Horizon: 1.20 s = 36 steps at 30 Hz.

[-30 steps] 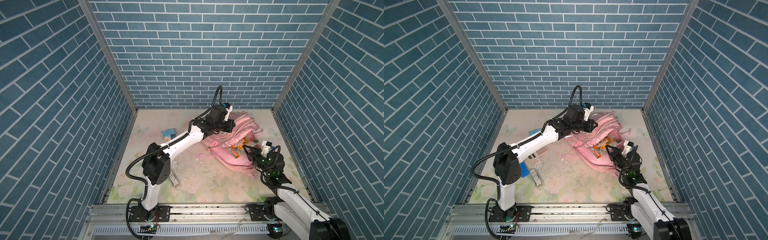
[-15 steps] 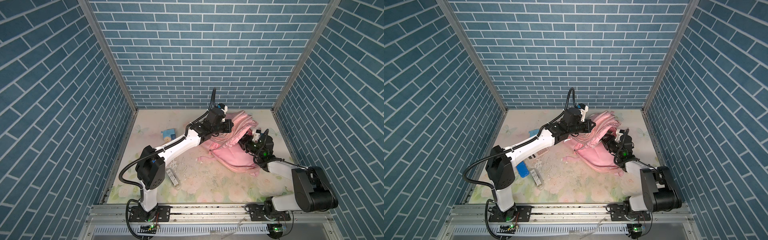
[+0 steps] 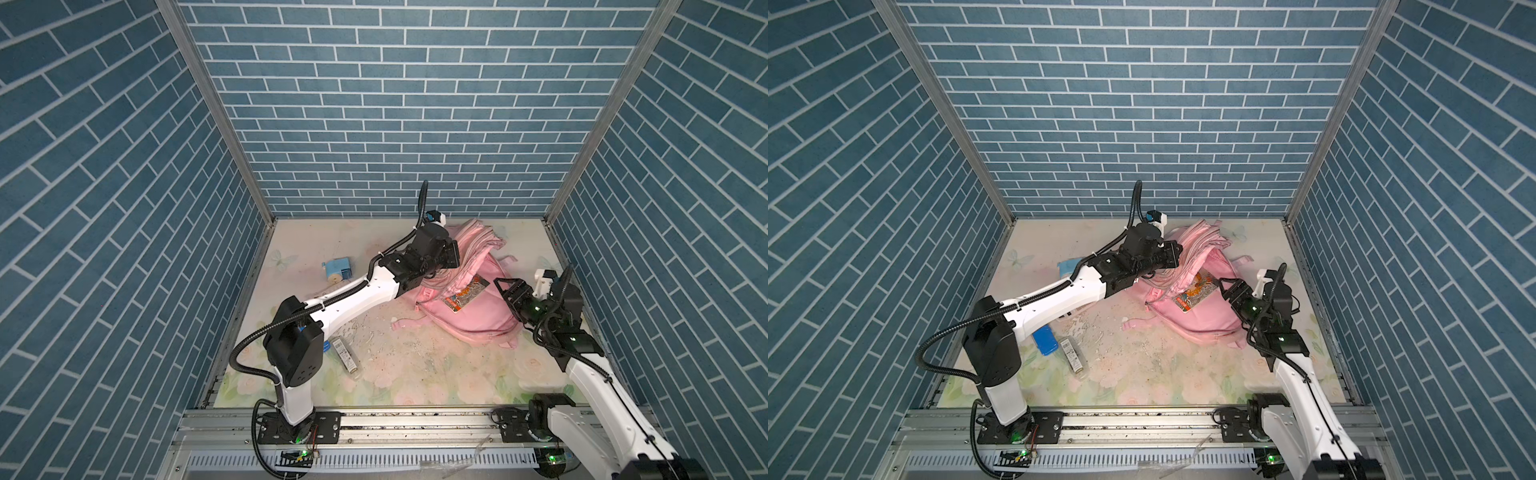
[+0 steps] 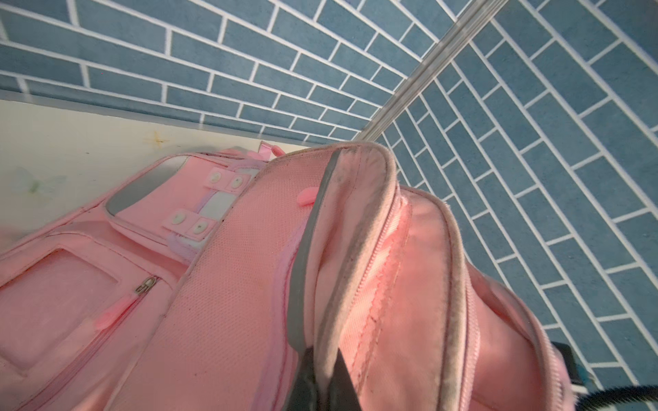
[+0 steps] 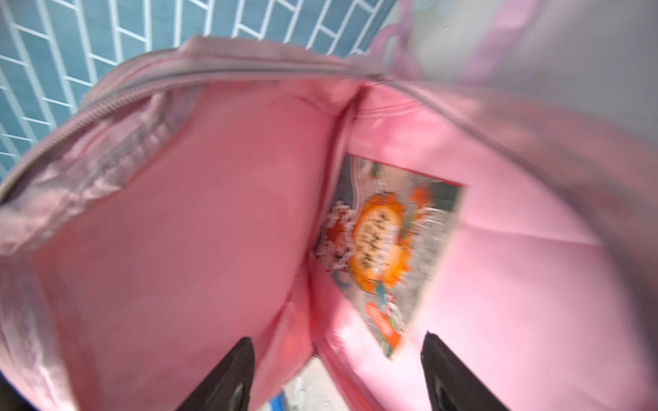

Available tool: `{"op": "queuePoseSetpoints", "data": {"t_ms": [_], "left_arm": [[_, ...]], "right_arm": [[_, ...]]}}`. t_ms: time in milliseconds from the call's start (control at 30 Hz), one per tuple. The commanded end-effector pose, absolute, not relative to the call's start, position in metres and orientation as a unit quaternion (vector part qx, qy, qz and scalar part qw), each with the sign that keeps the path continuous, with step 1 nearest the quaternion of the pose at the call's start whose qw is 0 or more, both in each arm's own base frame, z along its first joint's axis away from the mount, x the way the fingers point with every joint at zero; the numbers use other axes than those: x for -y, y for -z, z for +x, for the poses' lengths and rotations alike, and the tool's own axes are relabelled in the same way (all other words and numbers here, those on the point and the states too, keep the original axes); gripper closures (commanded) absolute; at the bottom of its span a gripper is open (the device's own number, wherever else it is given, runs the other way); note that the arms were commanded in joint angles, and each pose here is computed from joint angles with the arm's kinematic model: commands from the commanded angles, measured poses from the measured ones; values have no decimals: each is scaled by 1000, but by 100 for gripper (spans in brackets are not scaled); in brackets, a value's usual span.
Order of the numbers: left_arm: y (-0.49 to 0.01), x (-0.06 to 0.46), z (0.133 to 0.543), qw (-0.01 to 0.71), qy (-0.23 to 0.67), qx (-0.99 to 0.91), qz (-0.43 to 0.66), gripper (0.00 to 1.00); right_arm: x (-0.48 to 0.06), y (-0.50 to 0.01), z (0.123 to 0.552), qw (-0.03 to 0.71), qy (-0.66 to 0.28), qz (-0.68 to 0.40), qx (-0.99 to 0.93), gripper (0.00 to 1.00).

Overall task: Pack books, pencil case, and school supplies into a backpack
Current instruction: Close the student bag at the center of the table.

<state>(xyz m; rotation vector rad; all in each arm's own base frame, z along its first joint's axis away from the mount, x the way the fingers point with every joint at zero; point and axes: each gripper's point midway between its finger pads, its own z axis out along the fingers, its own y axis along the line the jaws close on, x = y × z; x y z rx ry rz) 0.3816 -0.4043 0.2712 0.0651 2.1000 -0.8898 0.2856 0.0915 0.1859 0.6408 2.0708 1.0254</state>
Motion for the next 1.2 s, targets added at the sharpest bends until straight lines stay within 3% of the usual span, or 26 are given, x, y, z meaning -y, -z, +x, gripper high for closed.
{"op": "queuePoseSetpoints", "data": {"t_ms": [0, 167, 400, 567, 700, 767, 967, 1167], "left_arm": [[-331, 389, 385, 488, 387, -781, -43, 100], [-313, 411, 367, 475, 423, -766, -94, 100], [-291, 439, 378, 464, 445, -749, -159, 100], [-291, 472, 382, 461, 459, -748, -131, 100], [-280, 485, 372, 455, 436, -775, -49, 45], [-273, 483, 364, 460, 404, -791, 16, 28], [-250, 441, 358, 453, 335, -799, 210, 28], [-188, 368, 343, 406, 214, -763, 455, 41]], "right_arm": [[-69, -145, 251, 317, -295, 261, -863, 25], [-57, -133, 245, 312, -270, 260, -873, 26], [-41, -149, 257, 326, -255, 243, -878, 26], [-32, -162, 260, 337, -240, 233, -880, 26], [-27, -170, 256, 349, -225, 234, -879, 26], [-27, -164, 253, 347, -229, 236, -878, 26], [-25, -148, 241, 327, -222, 250, -884, 27], [-46, -135, 239, 301, -284, 251, -875, 31]]}}
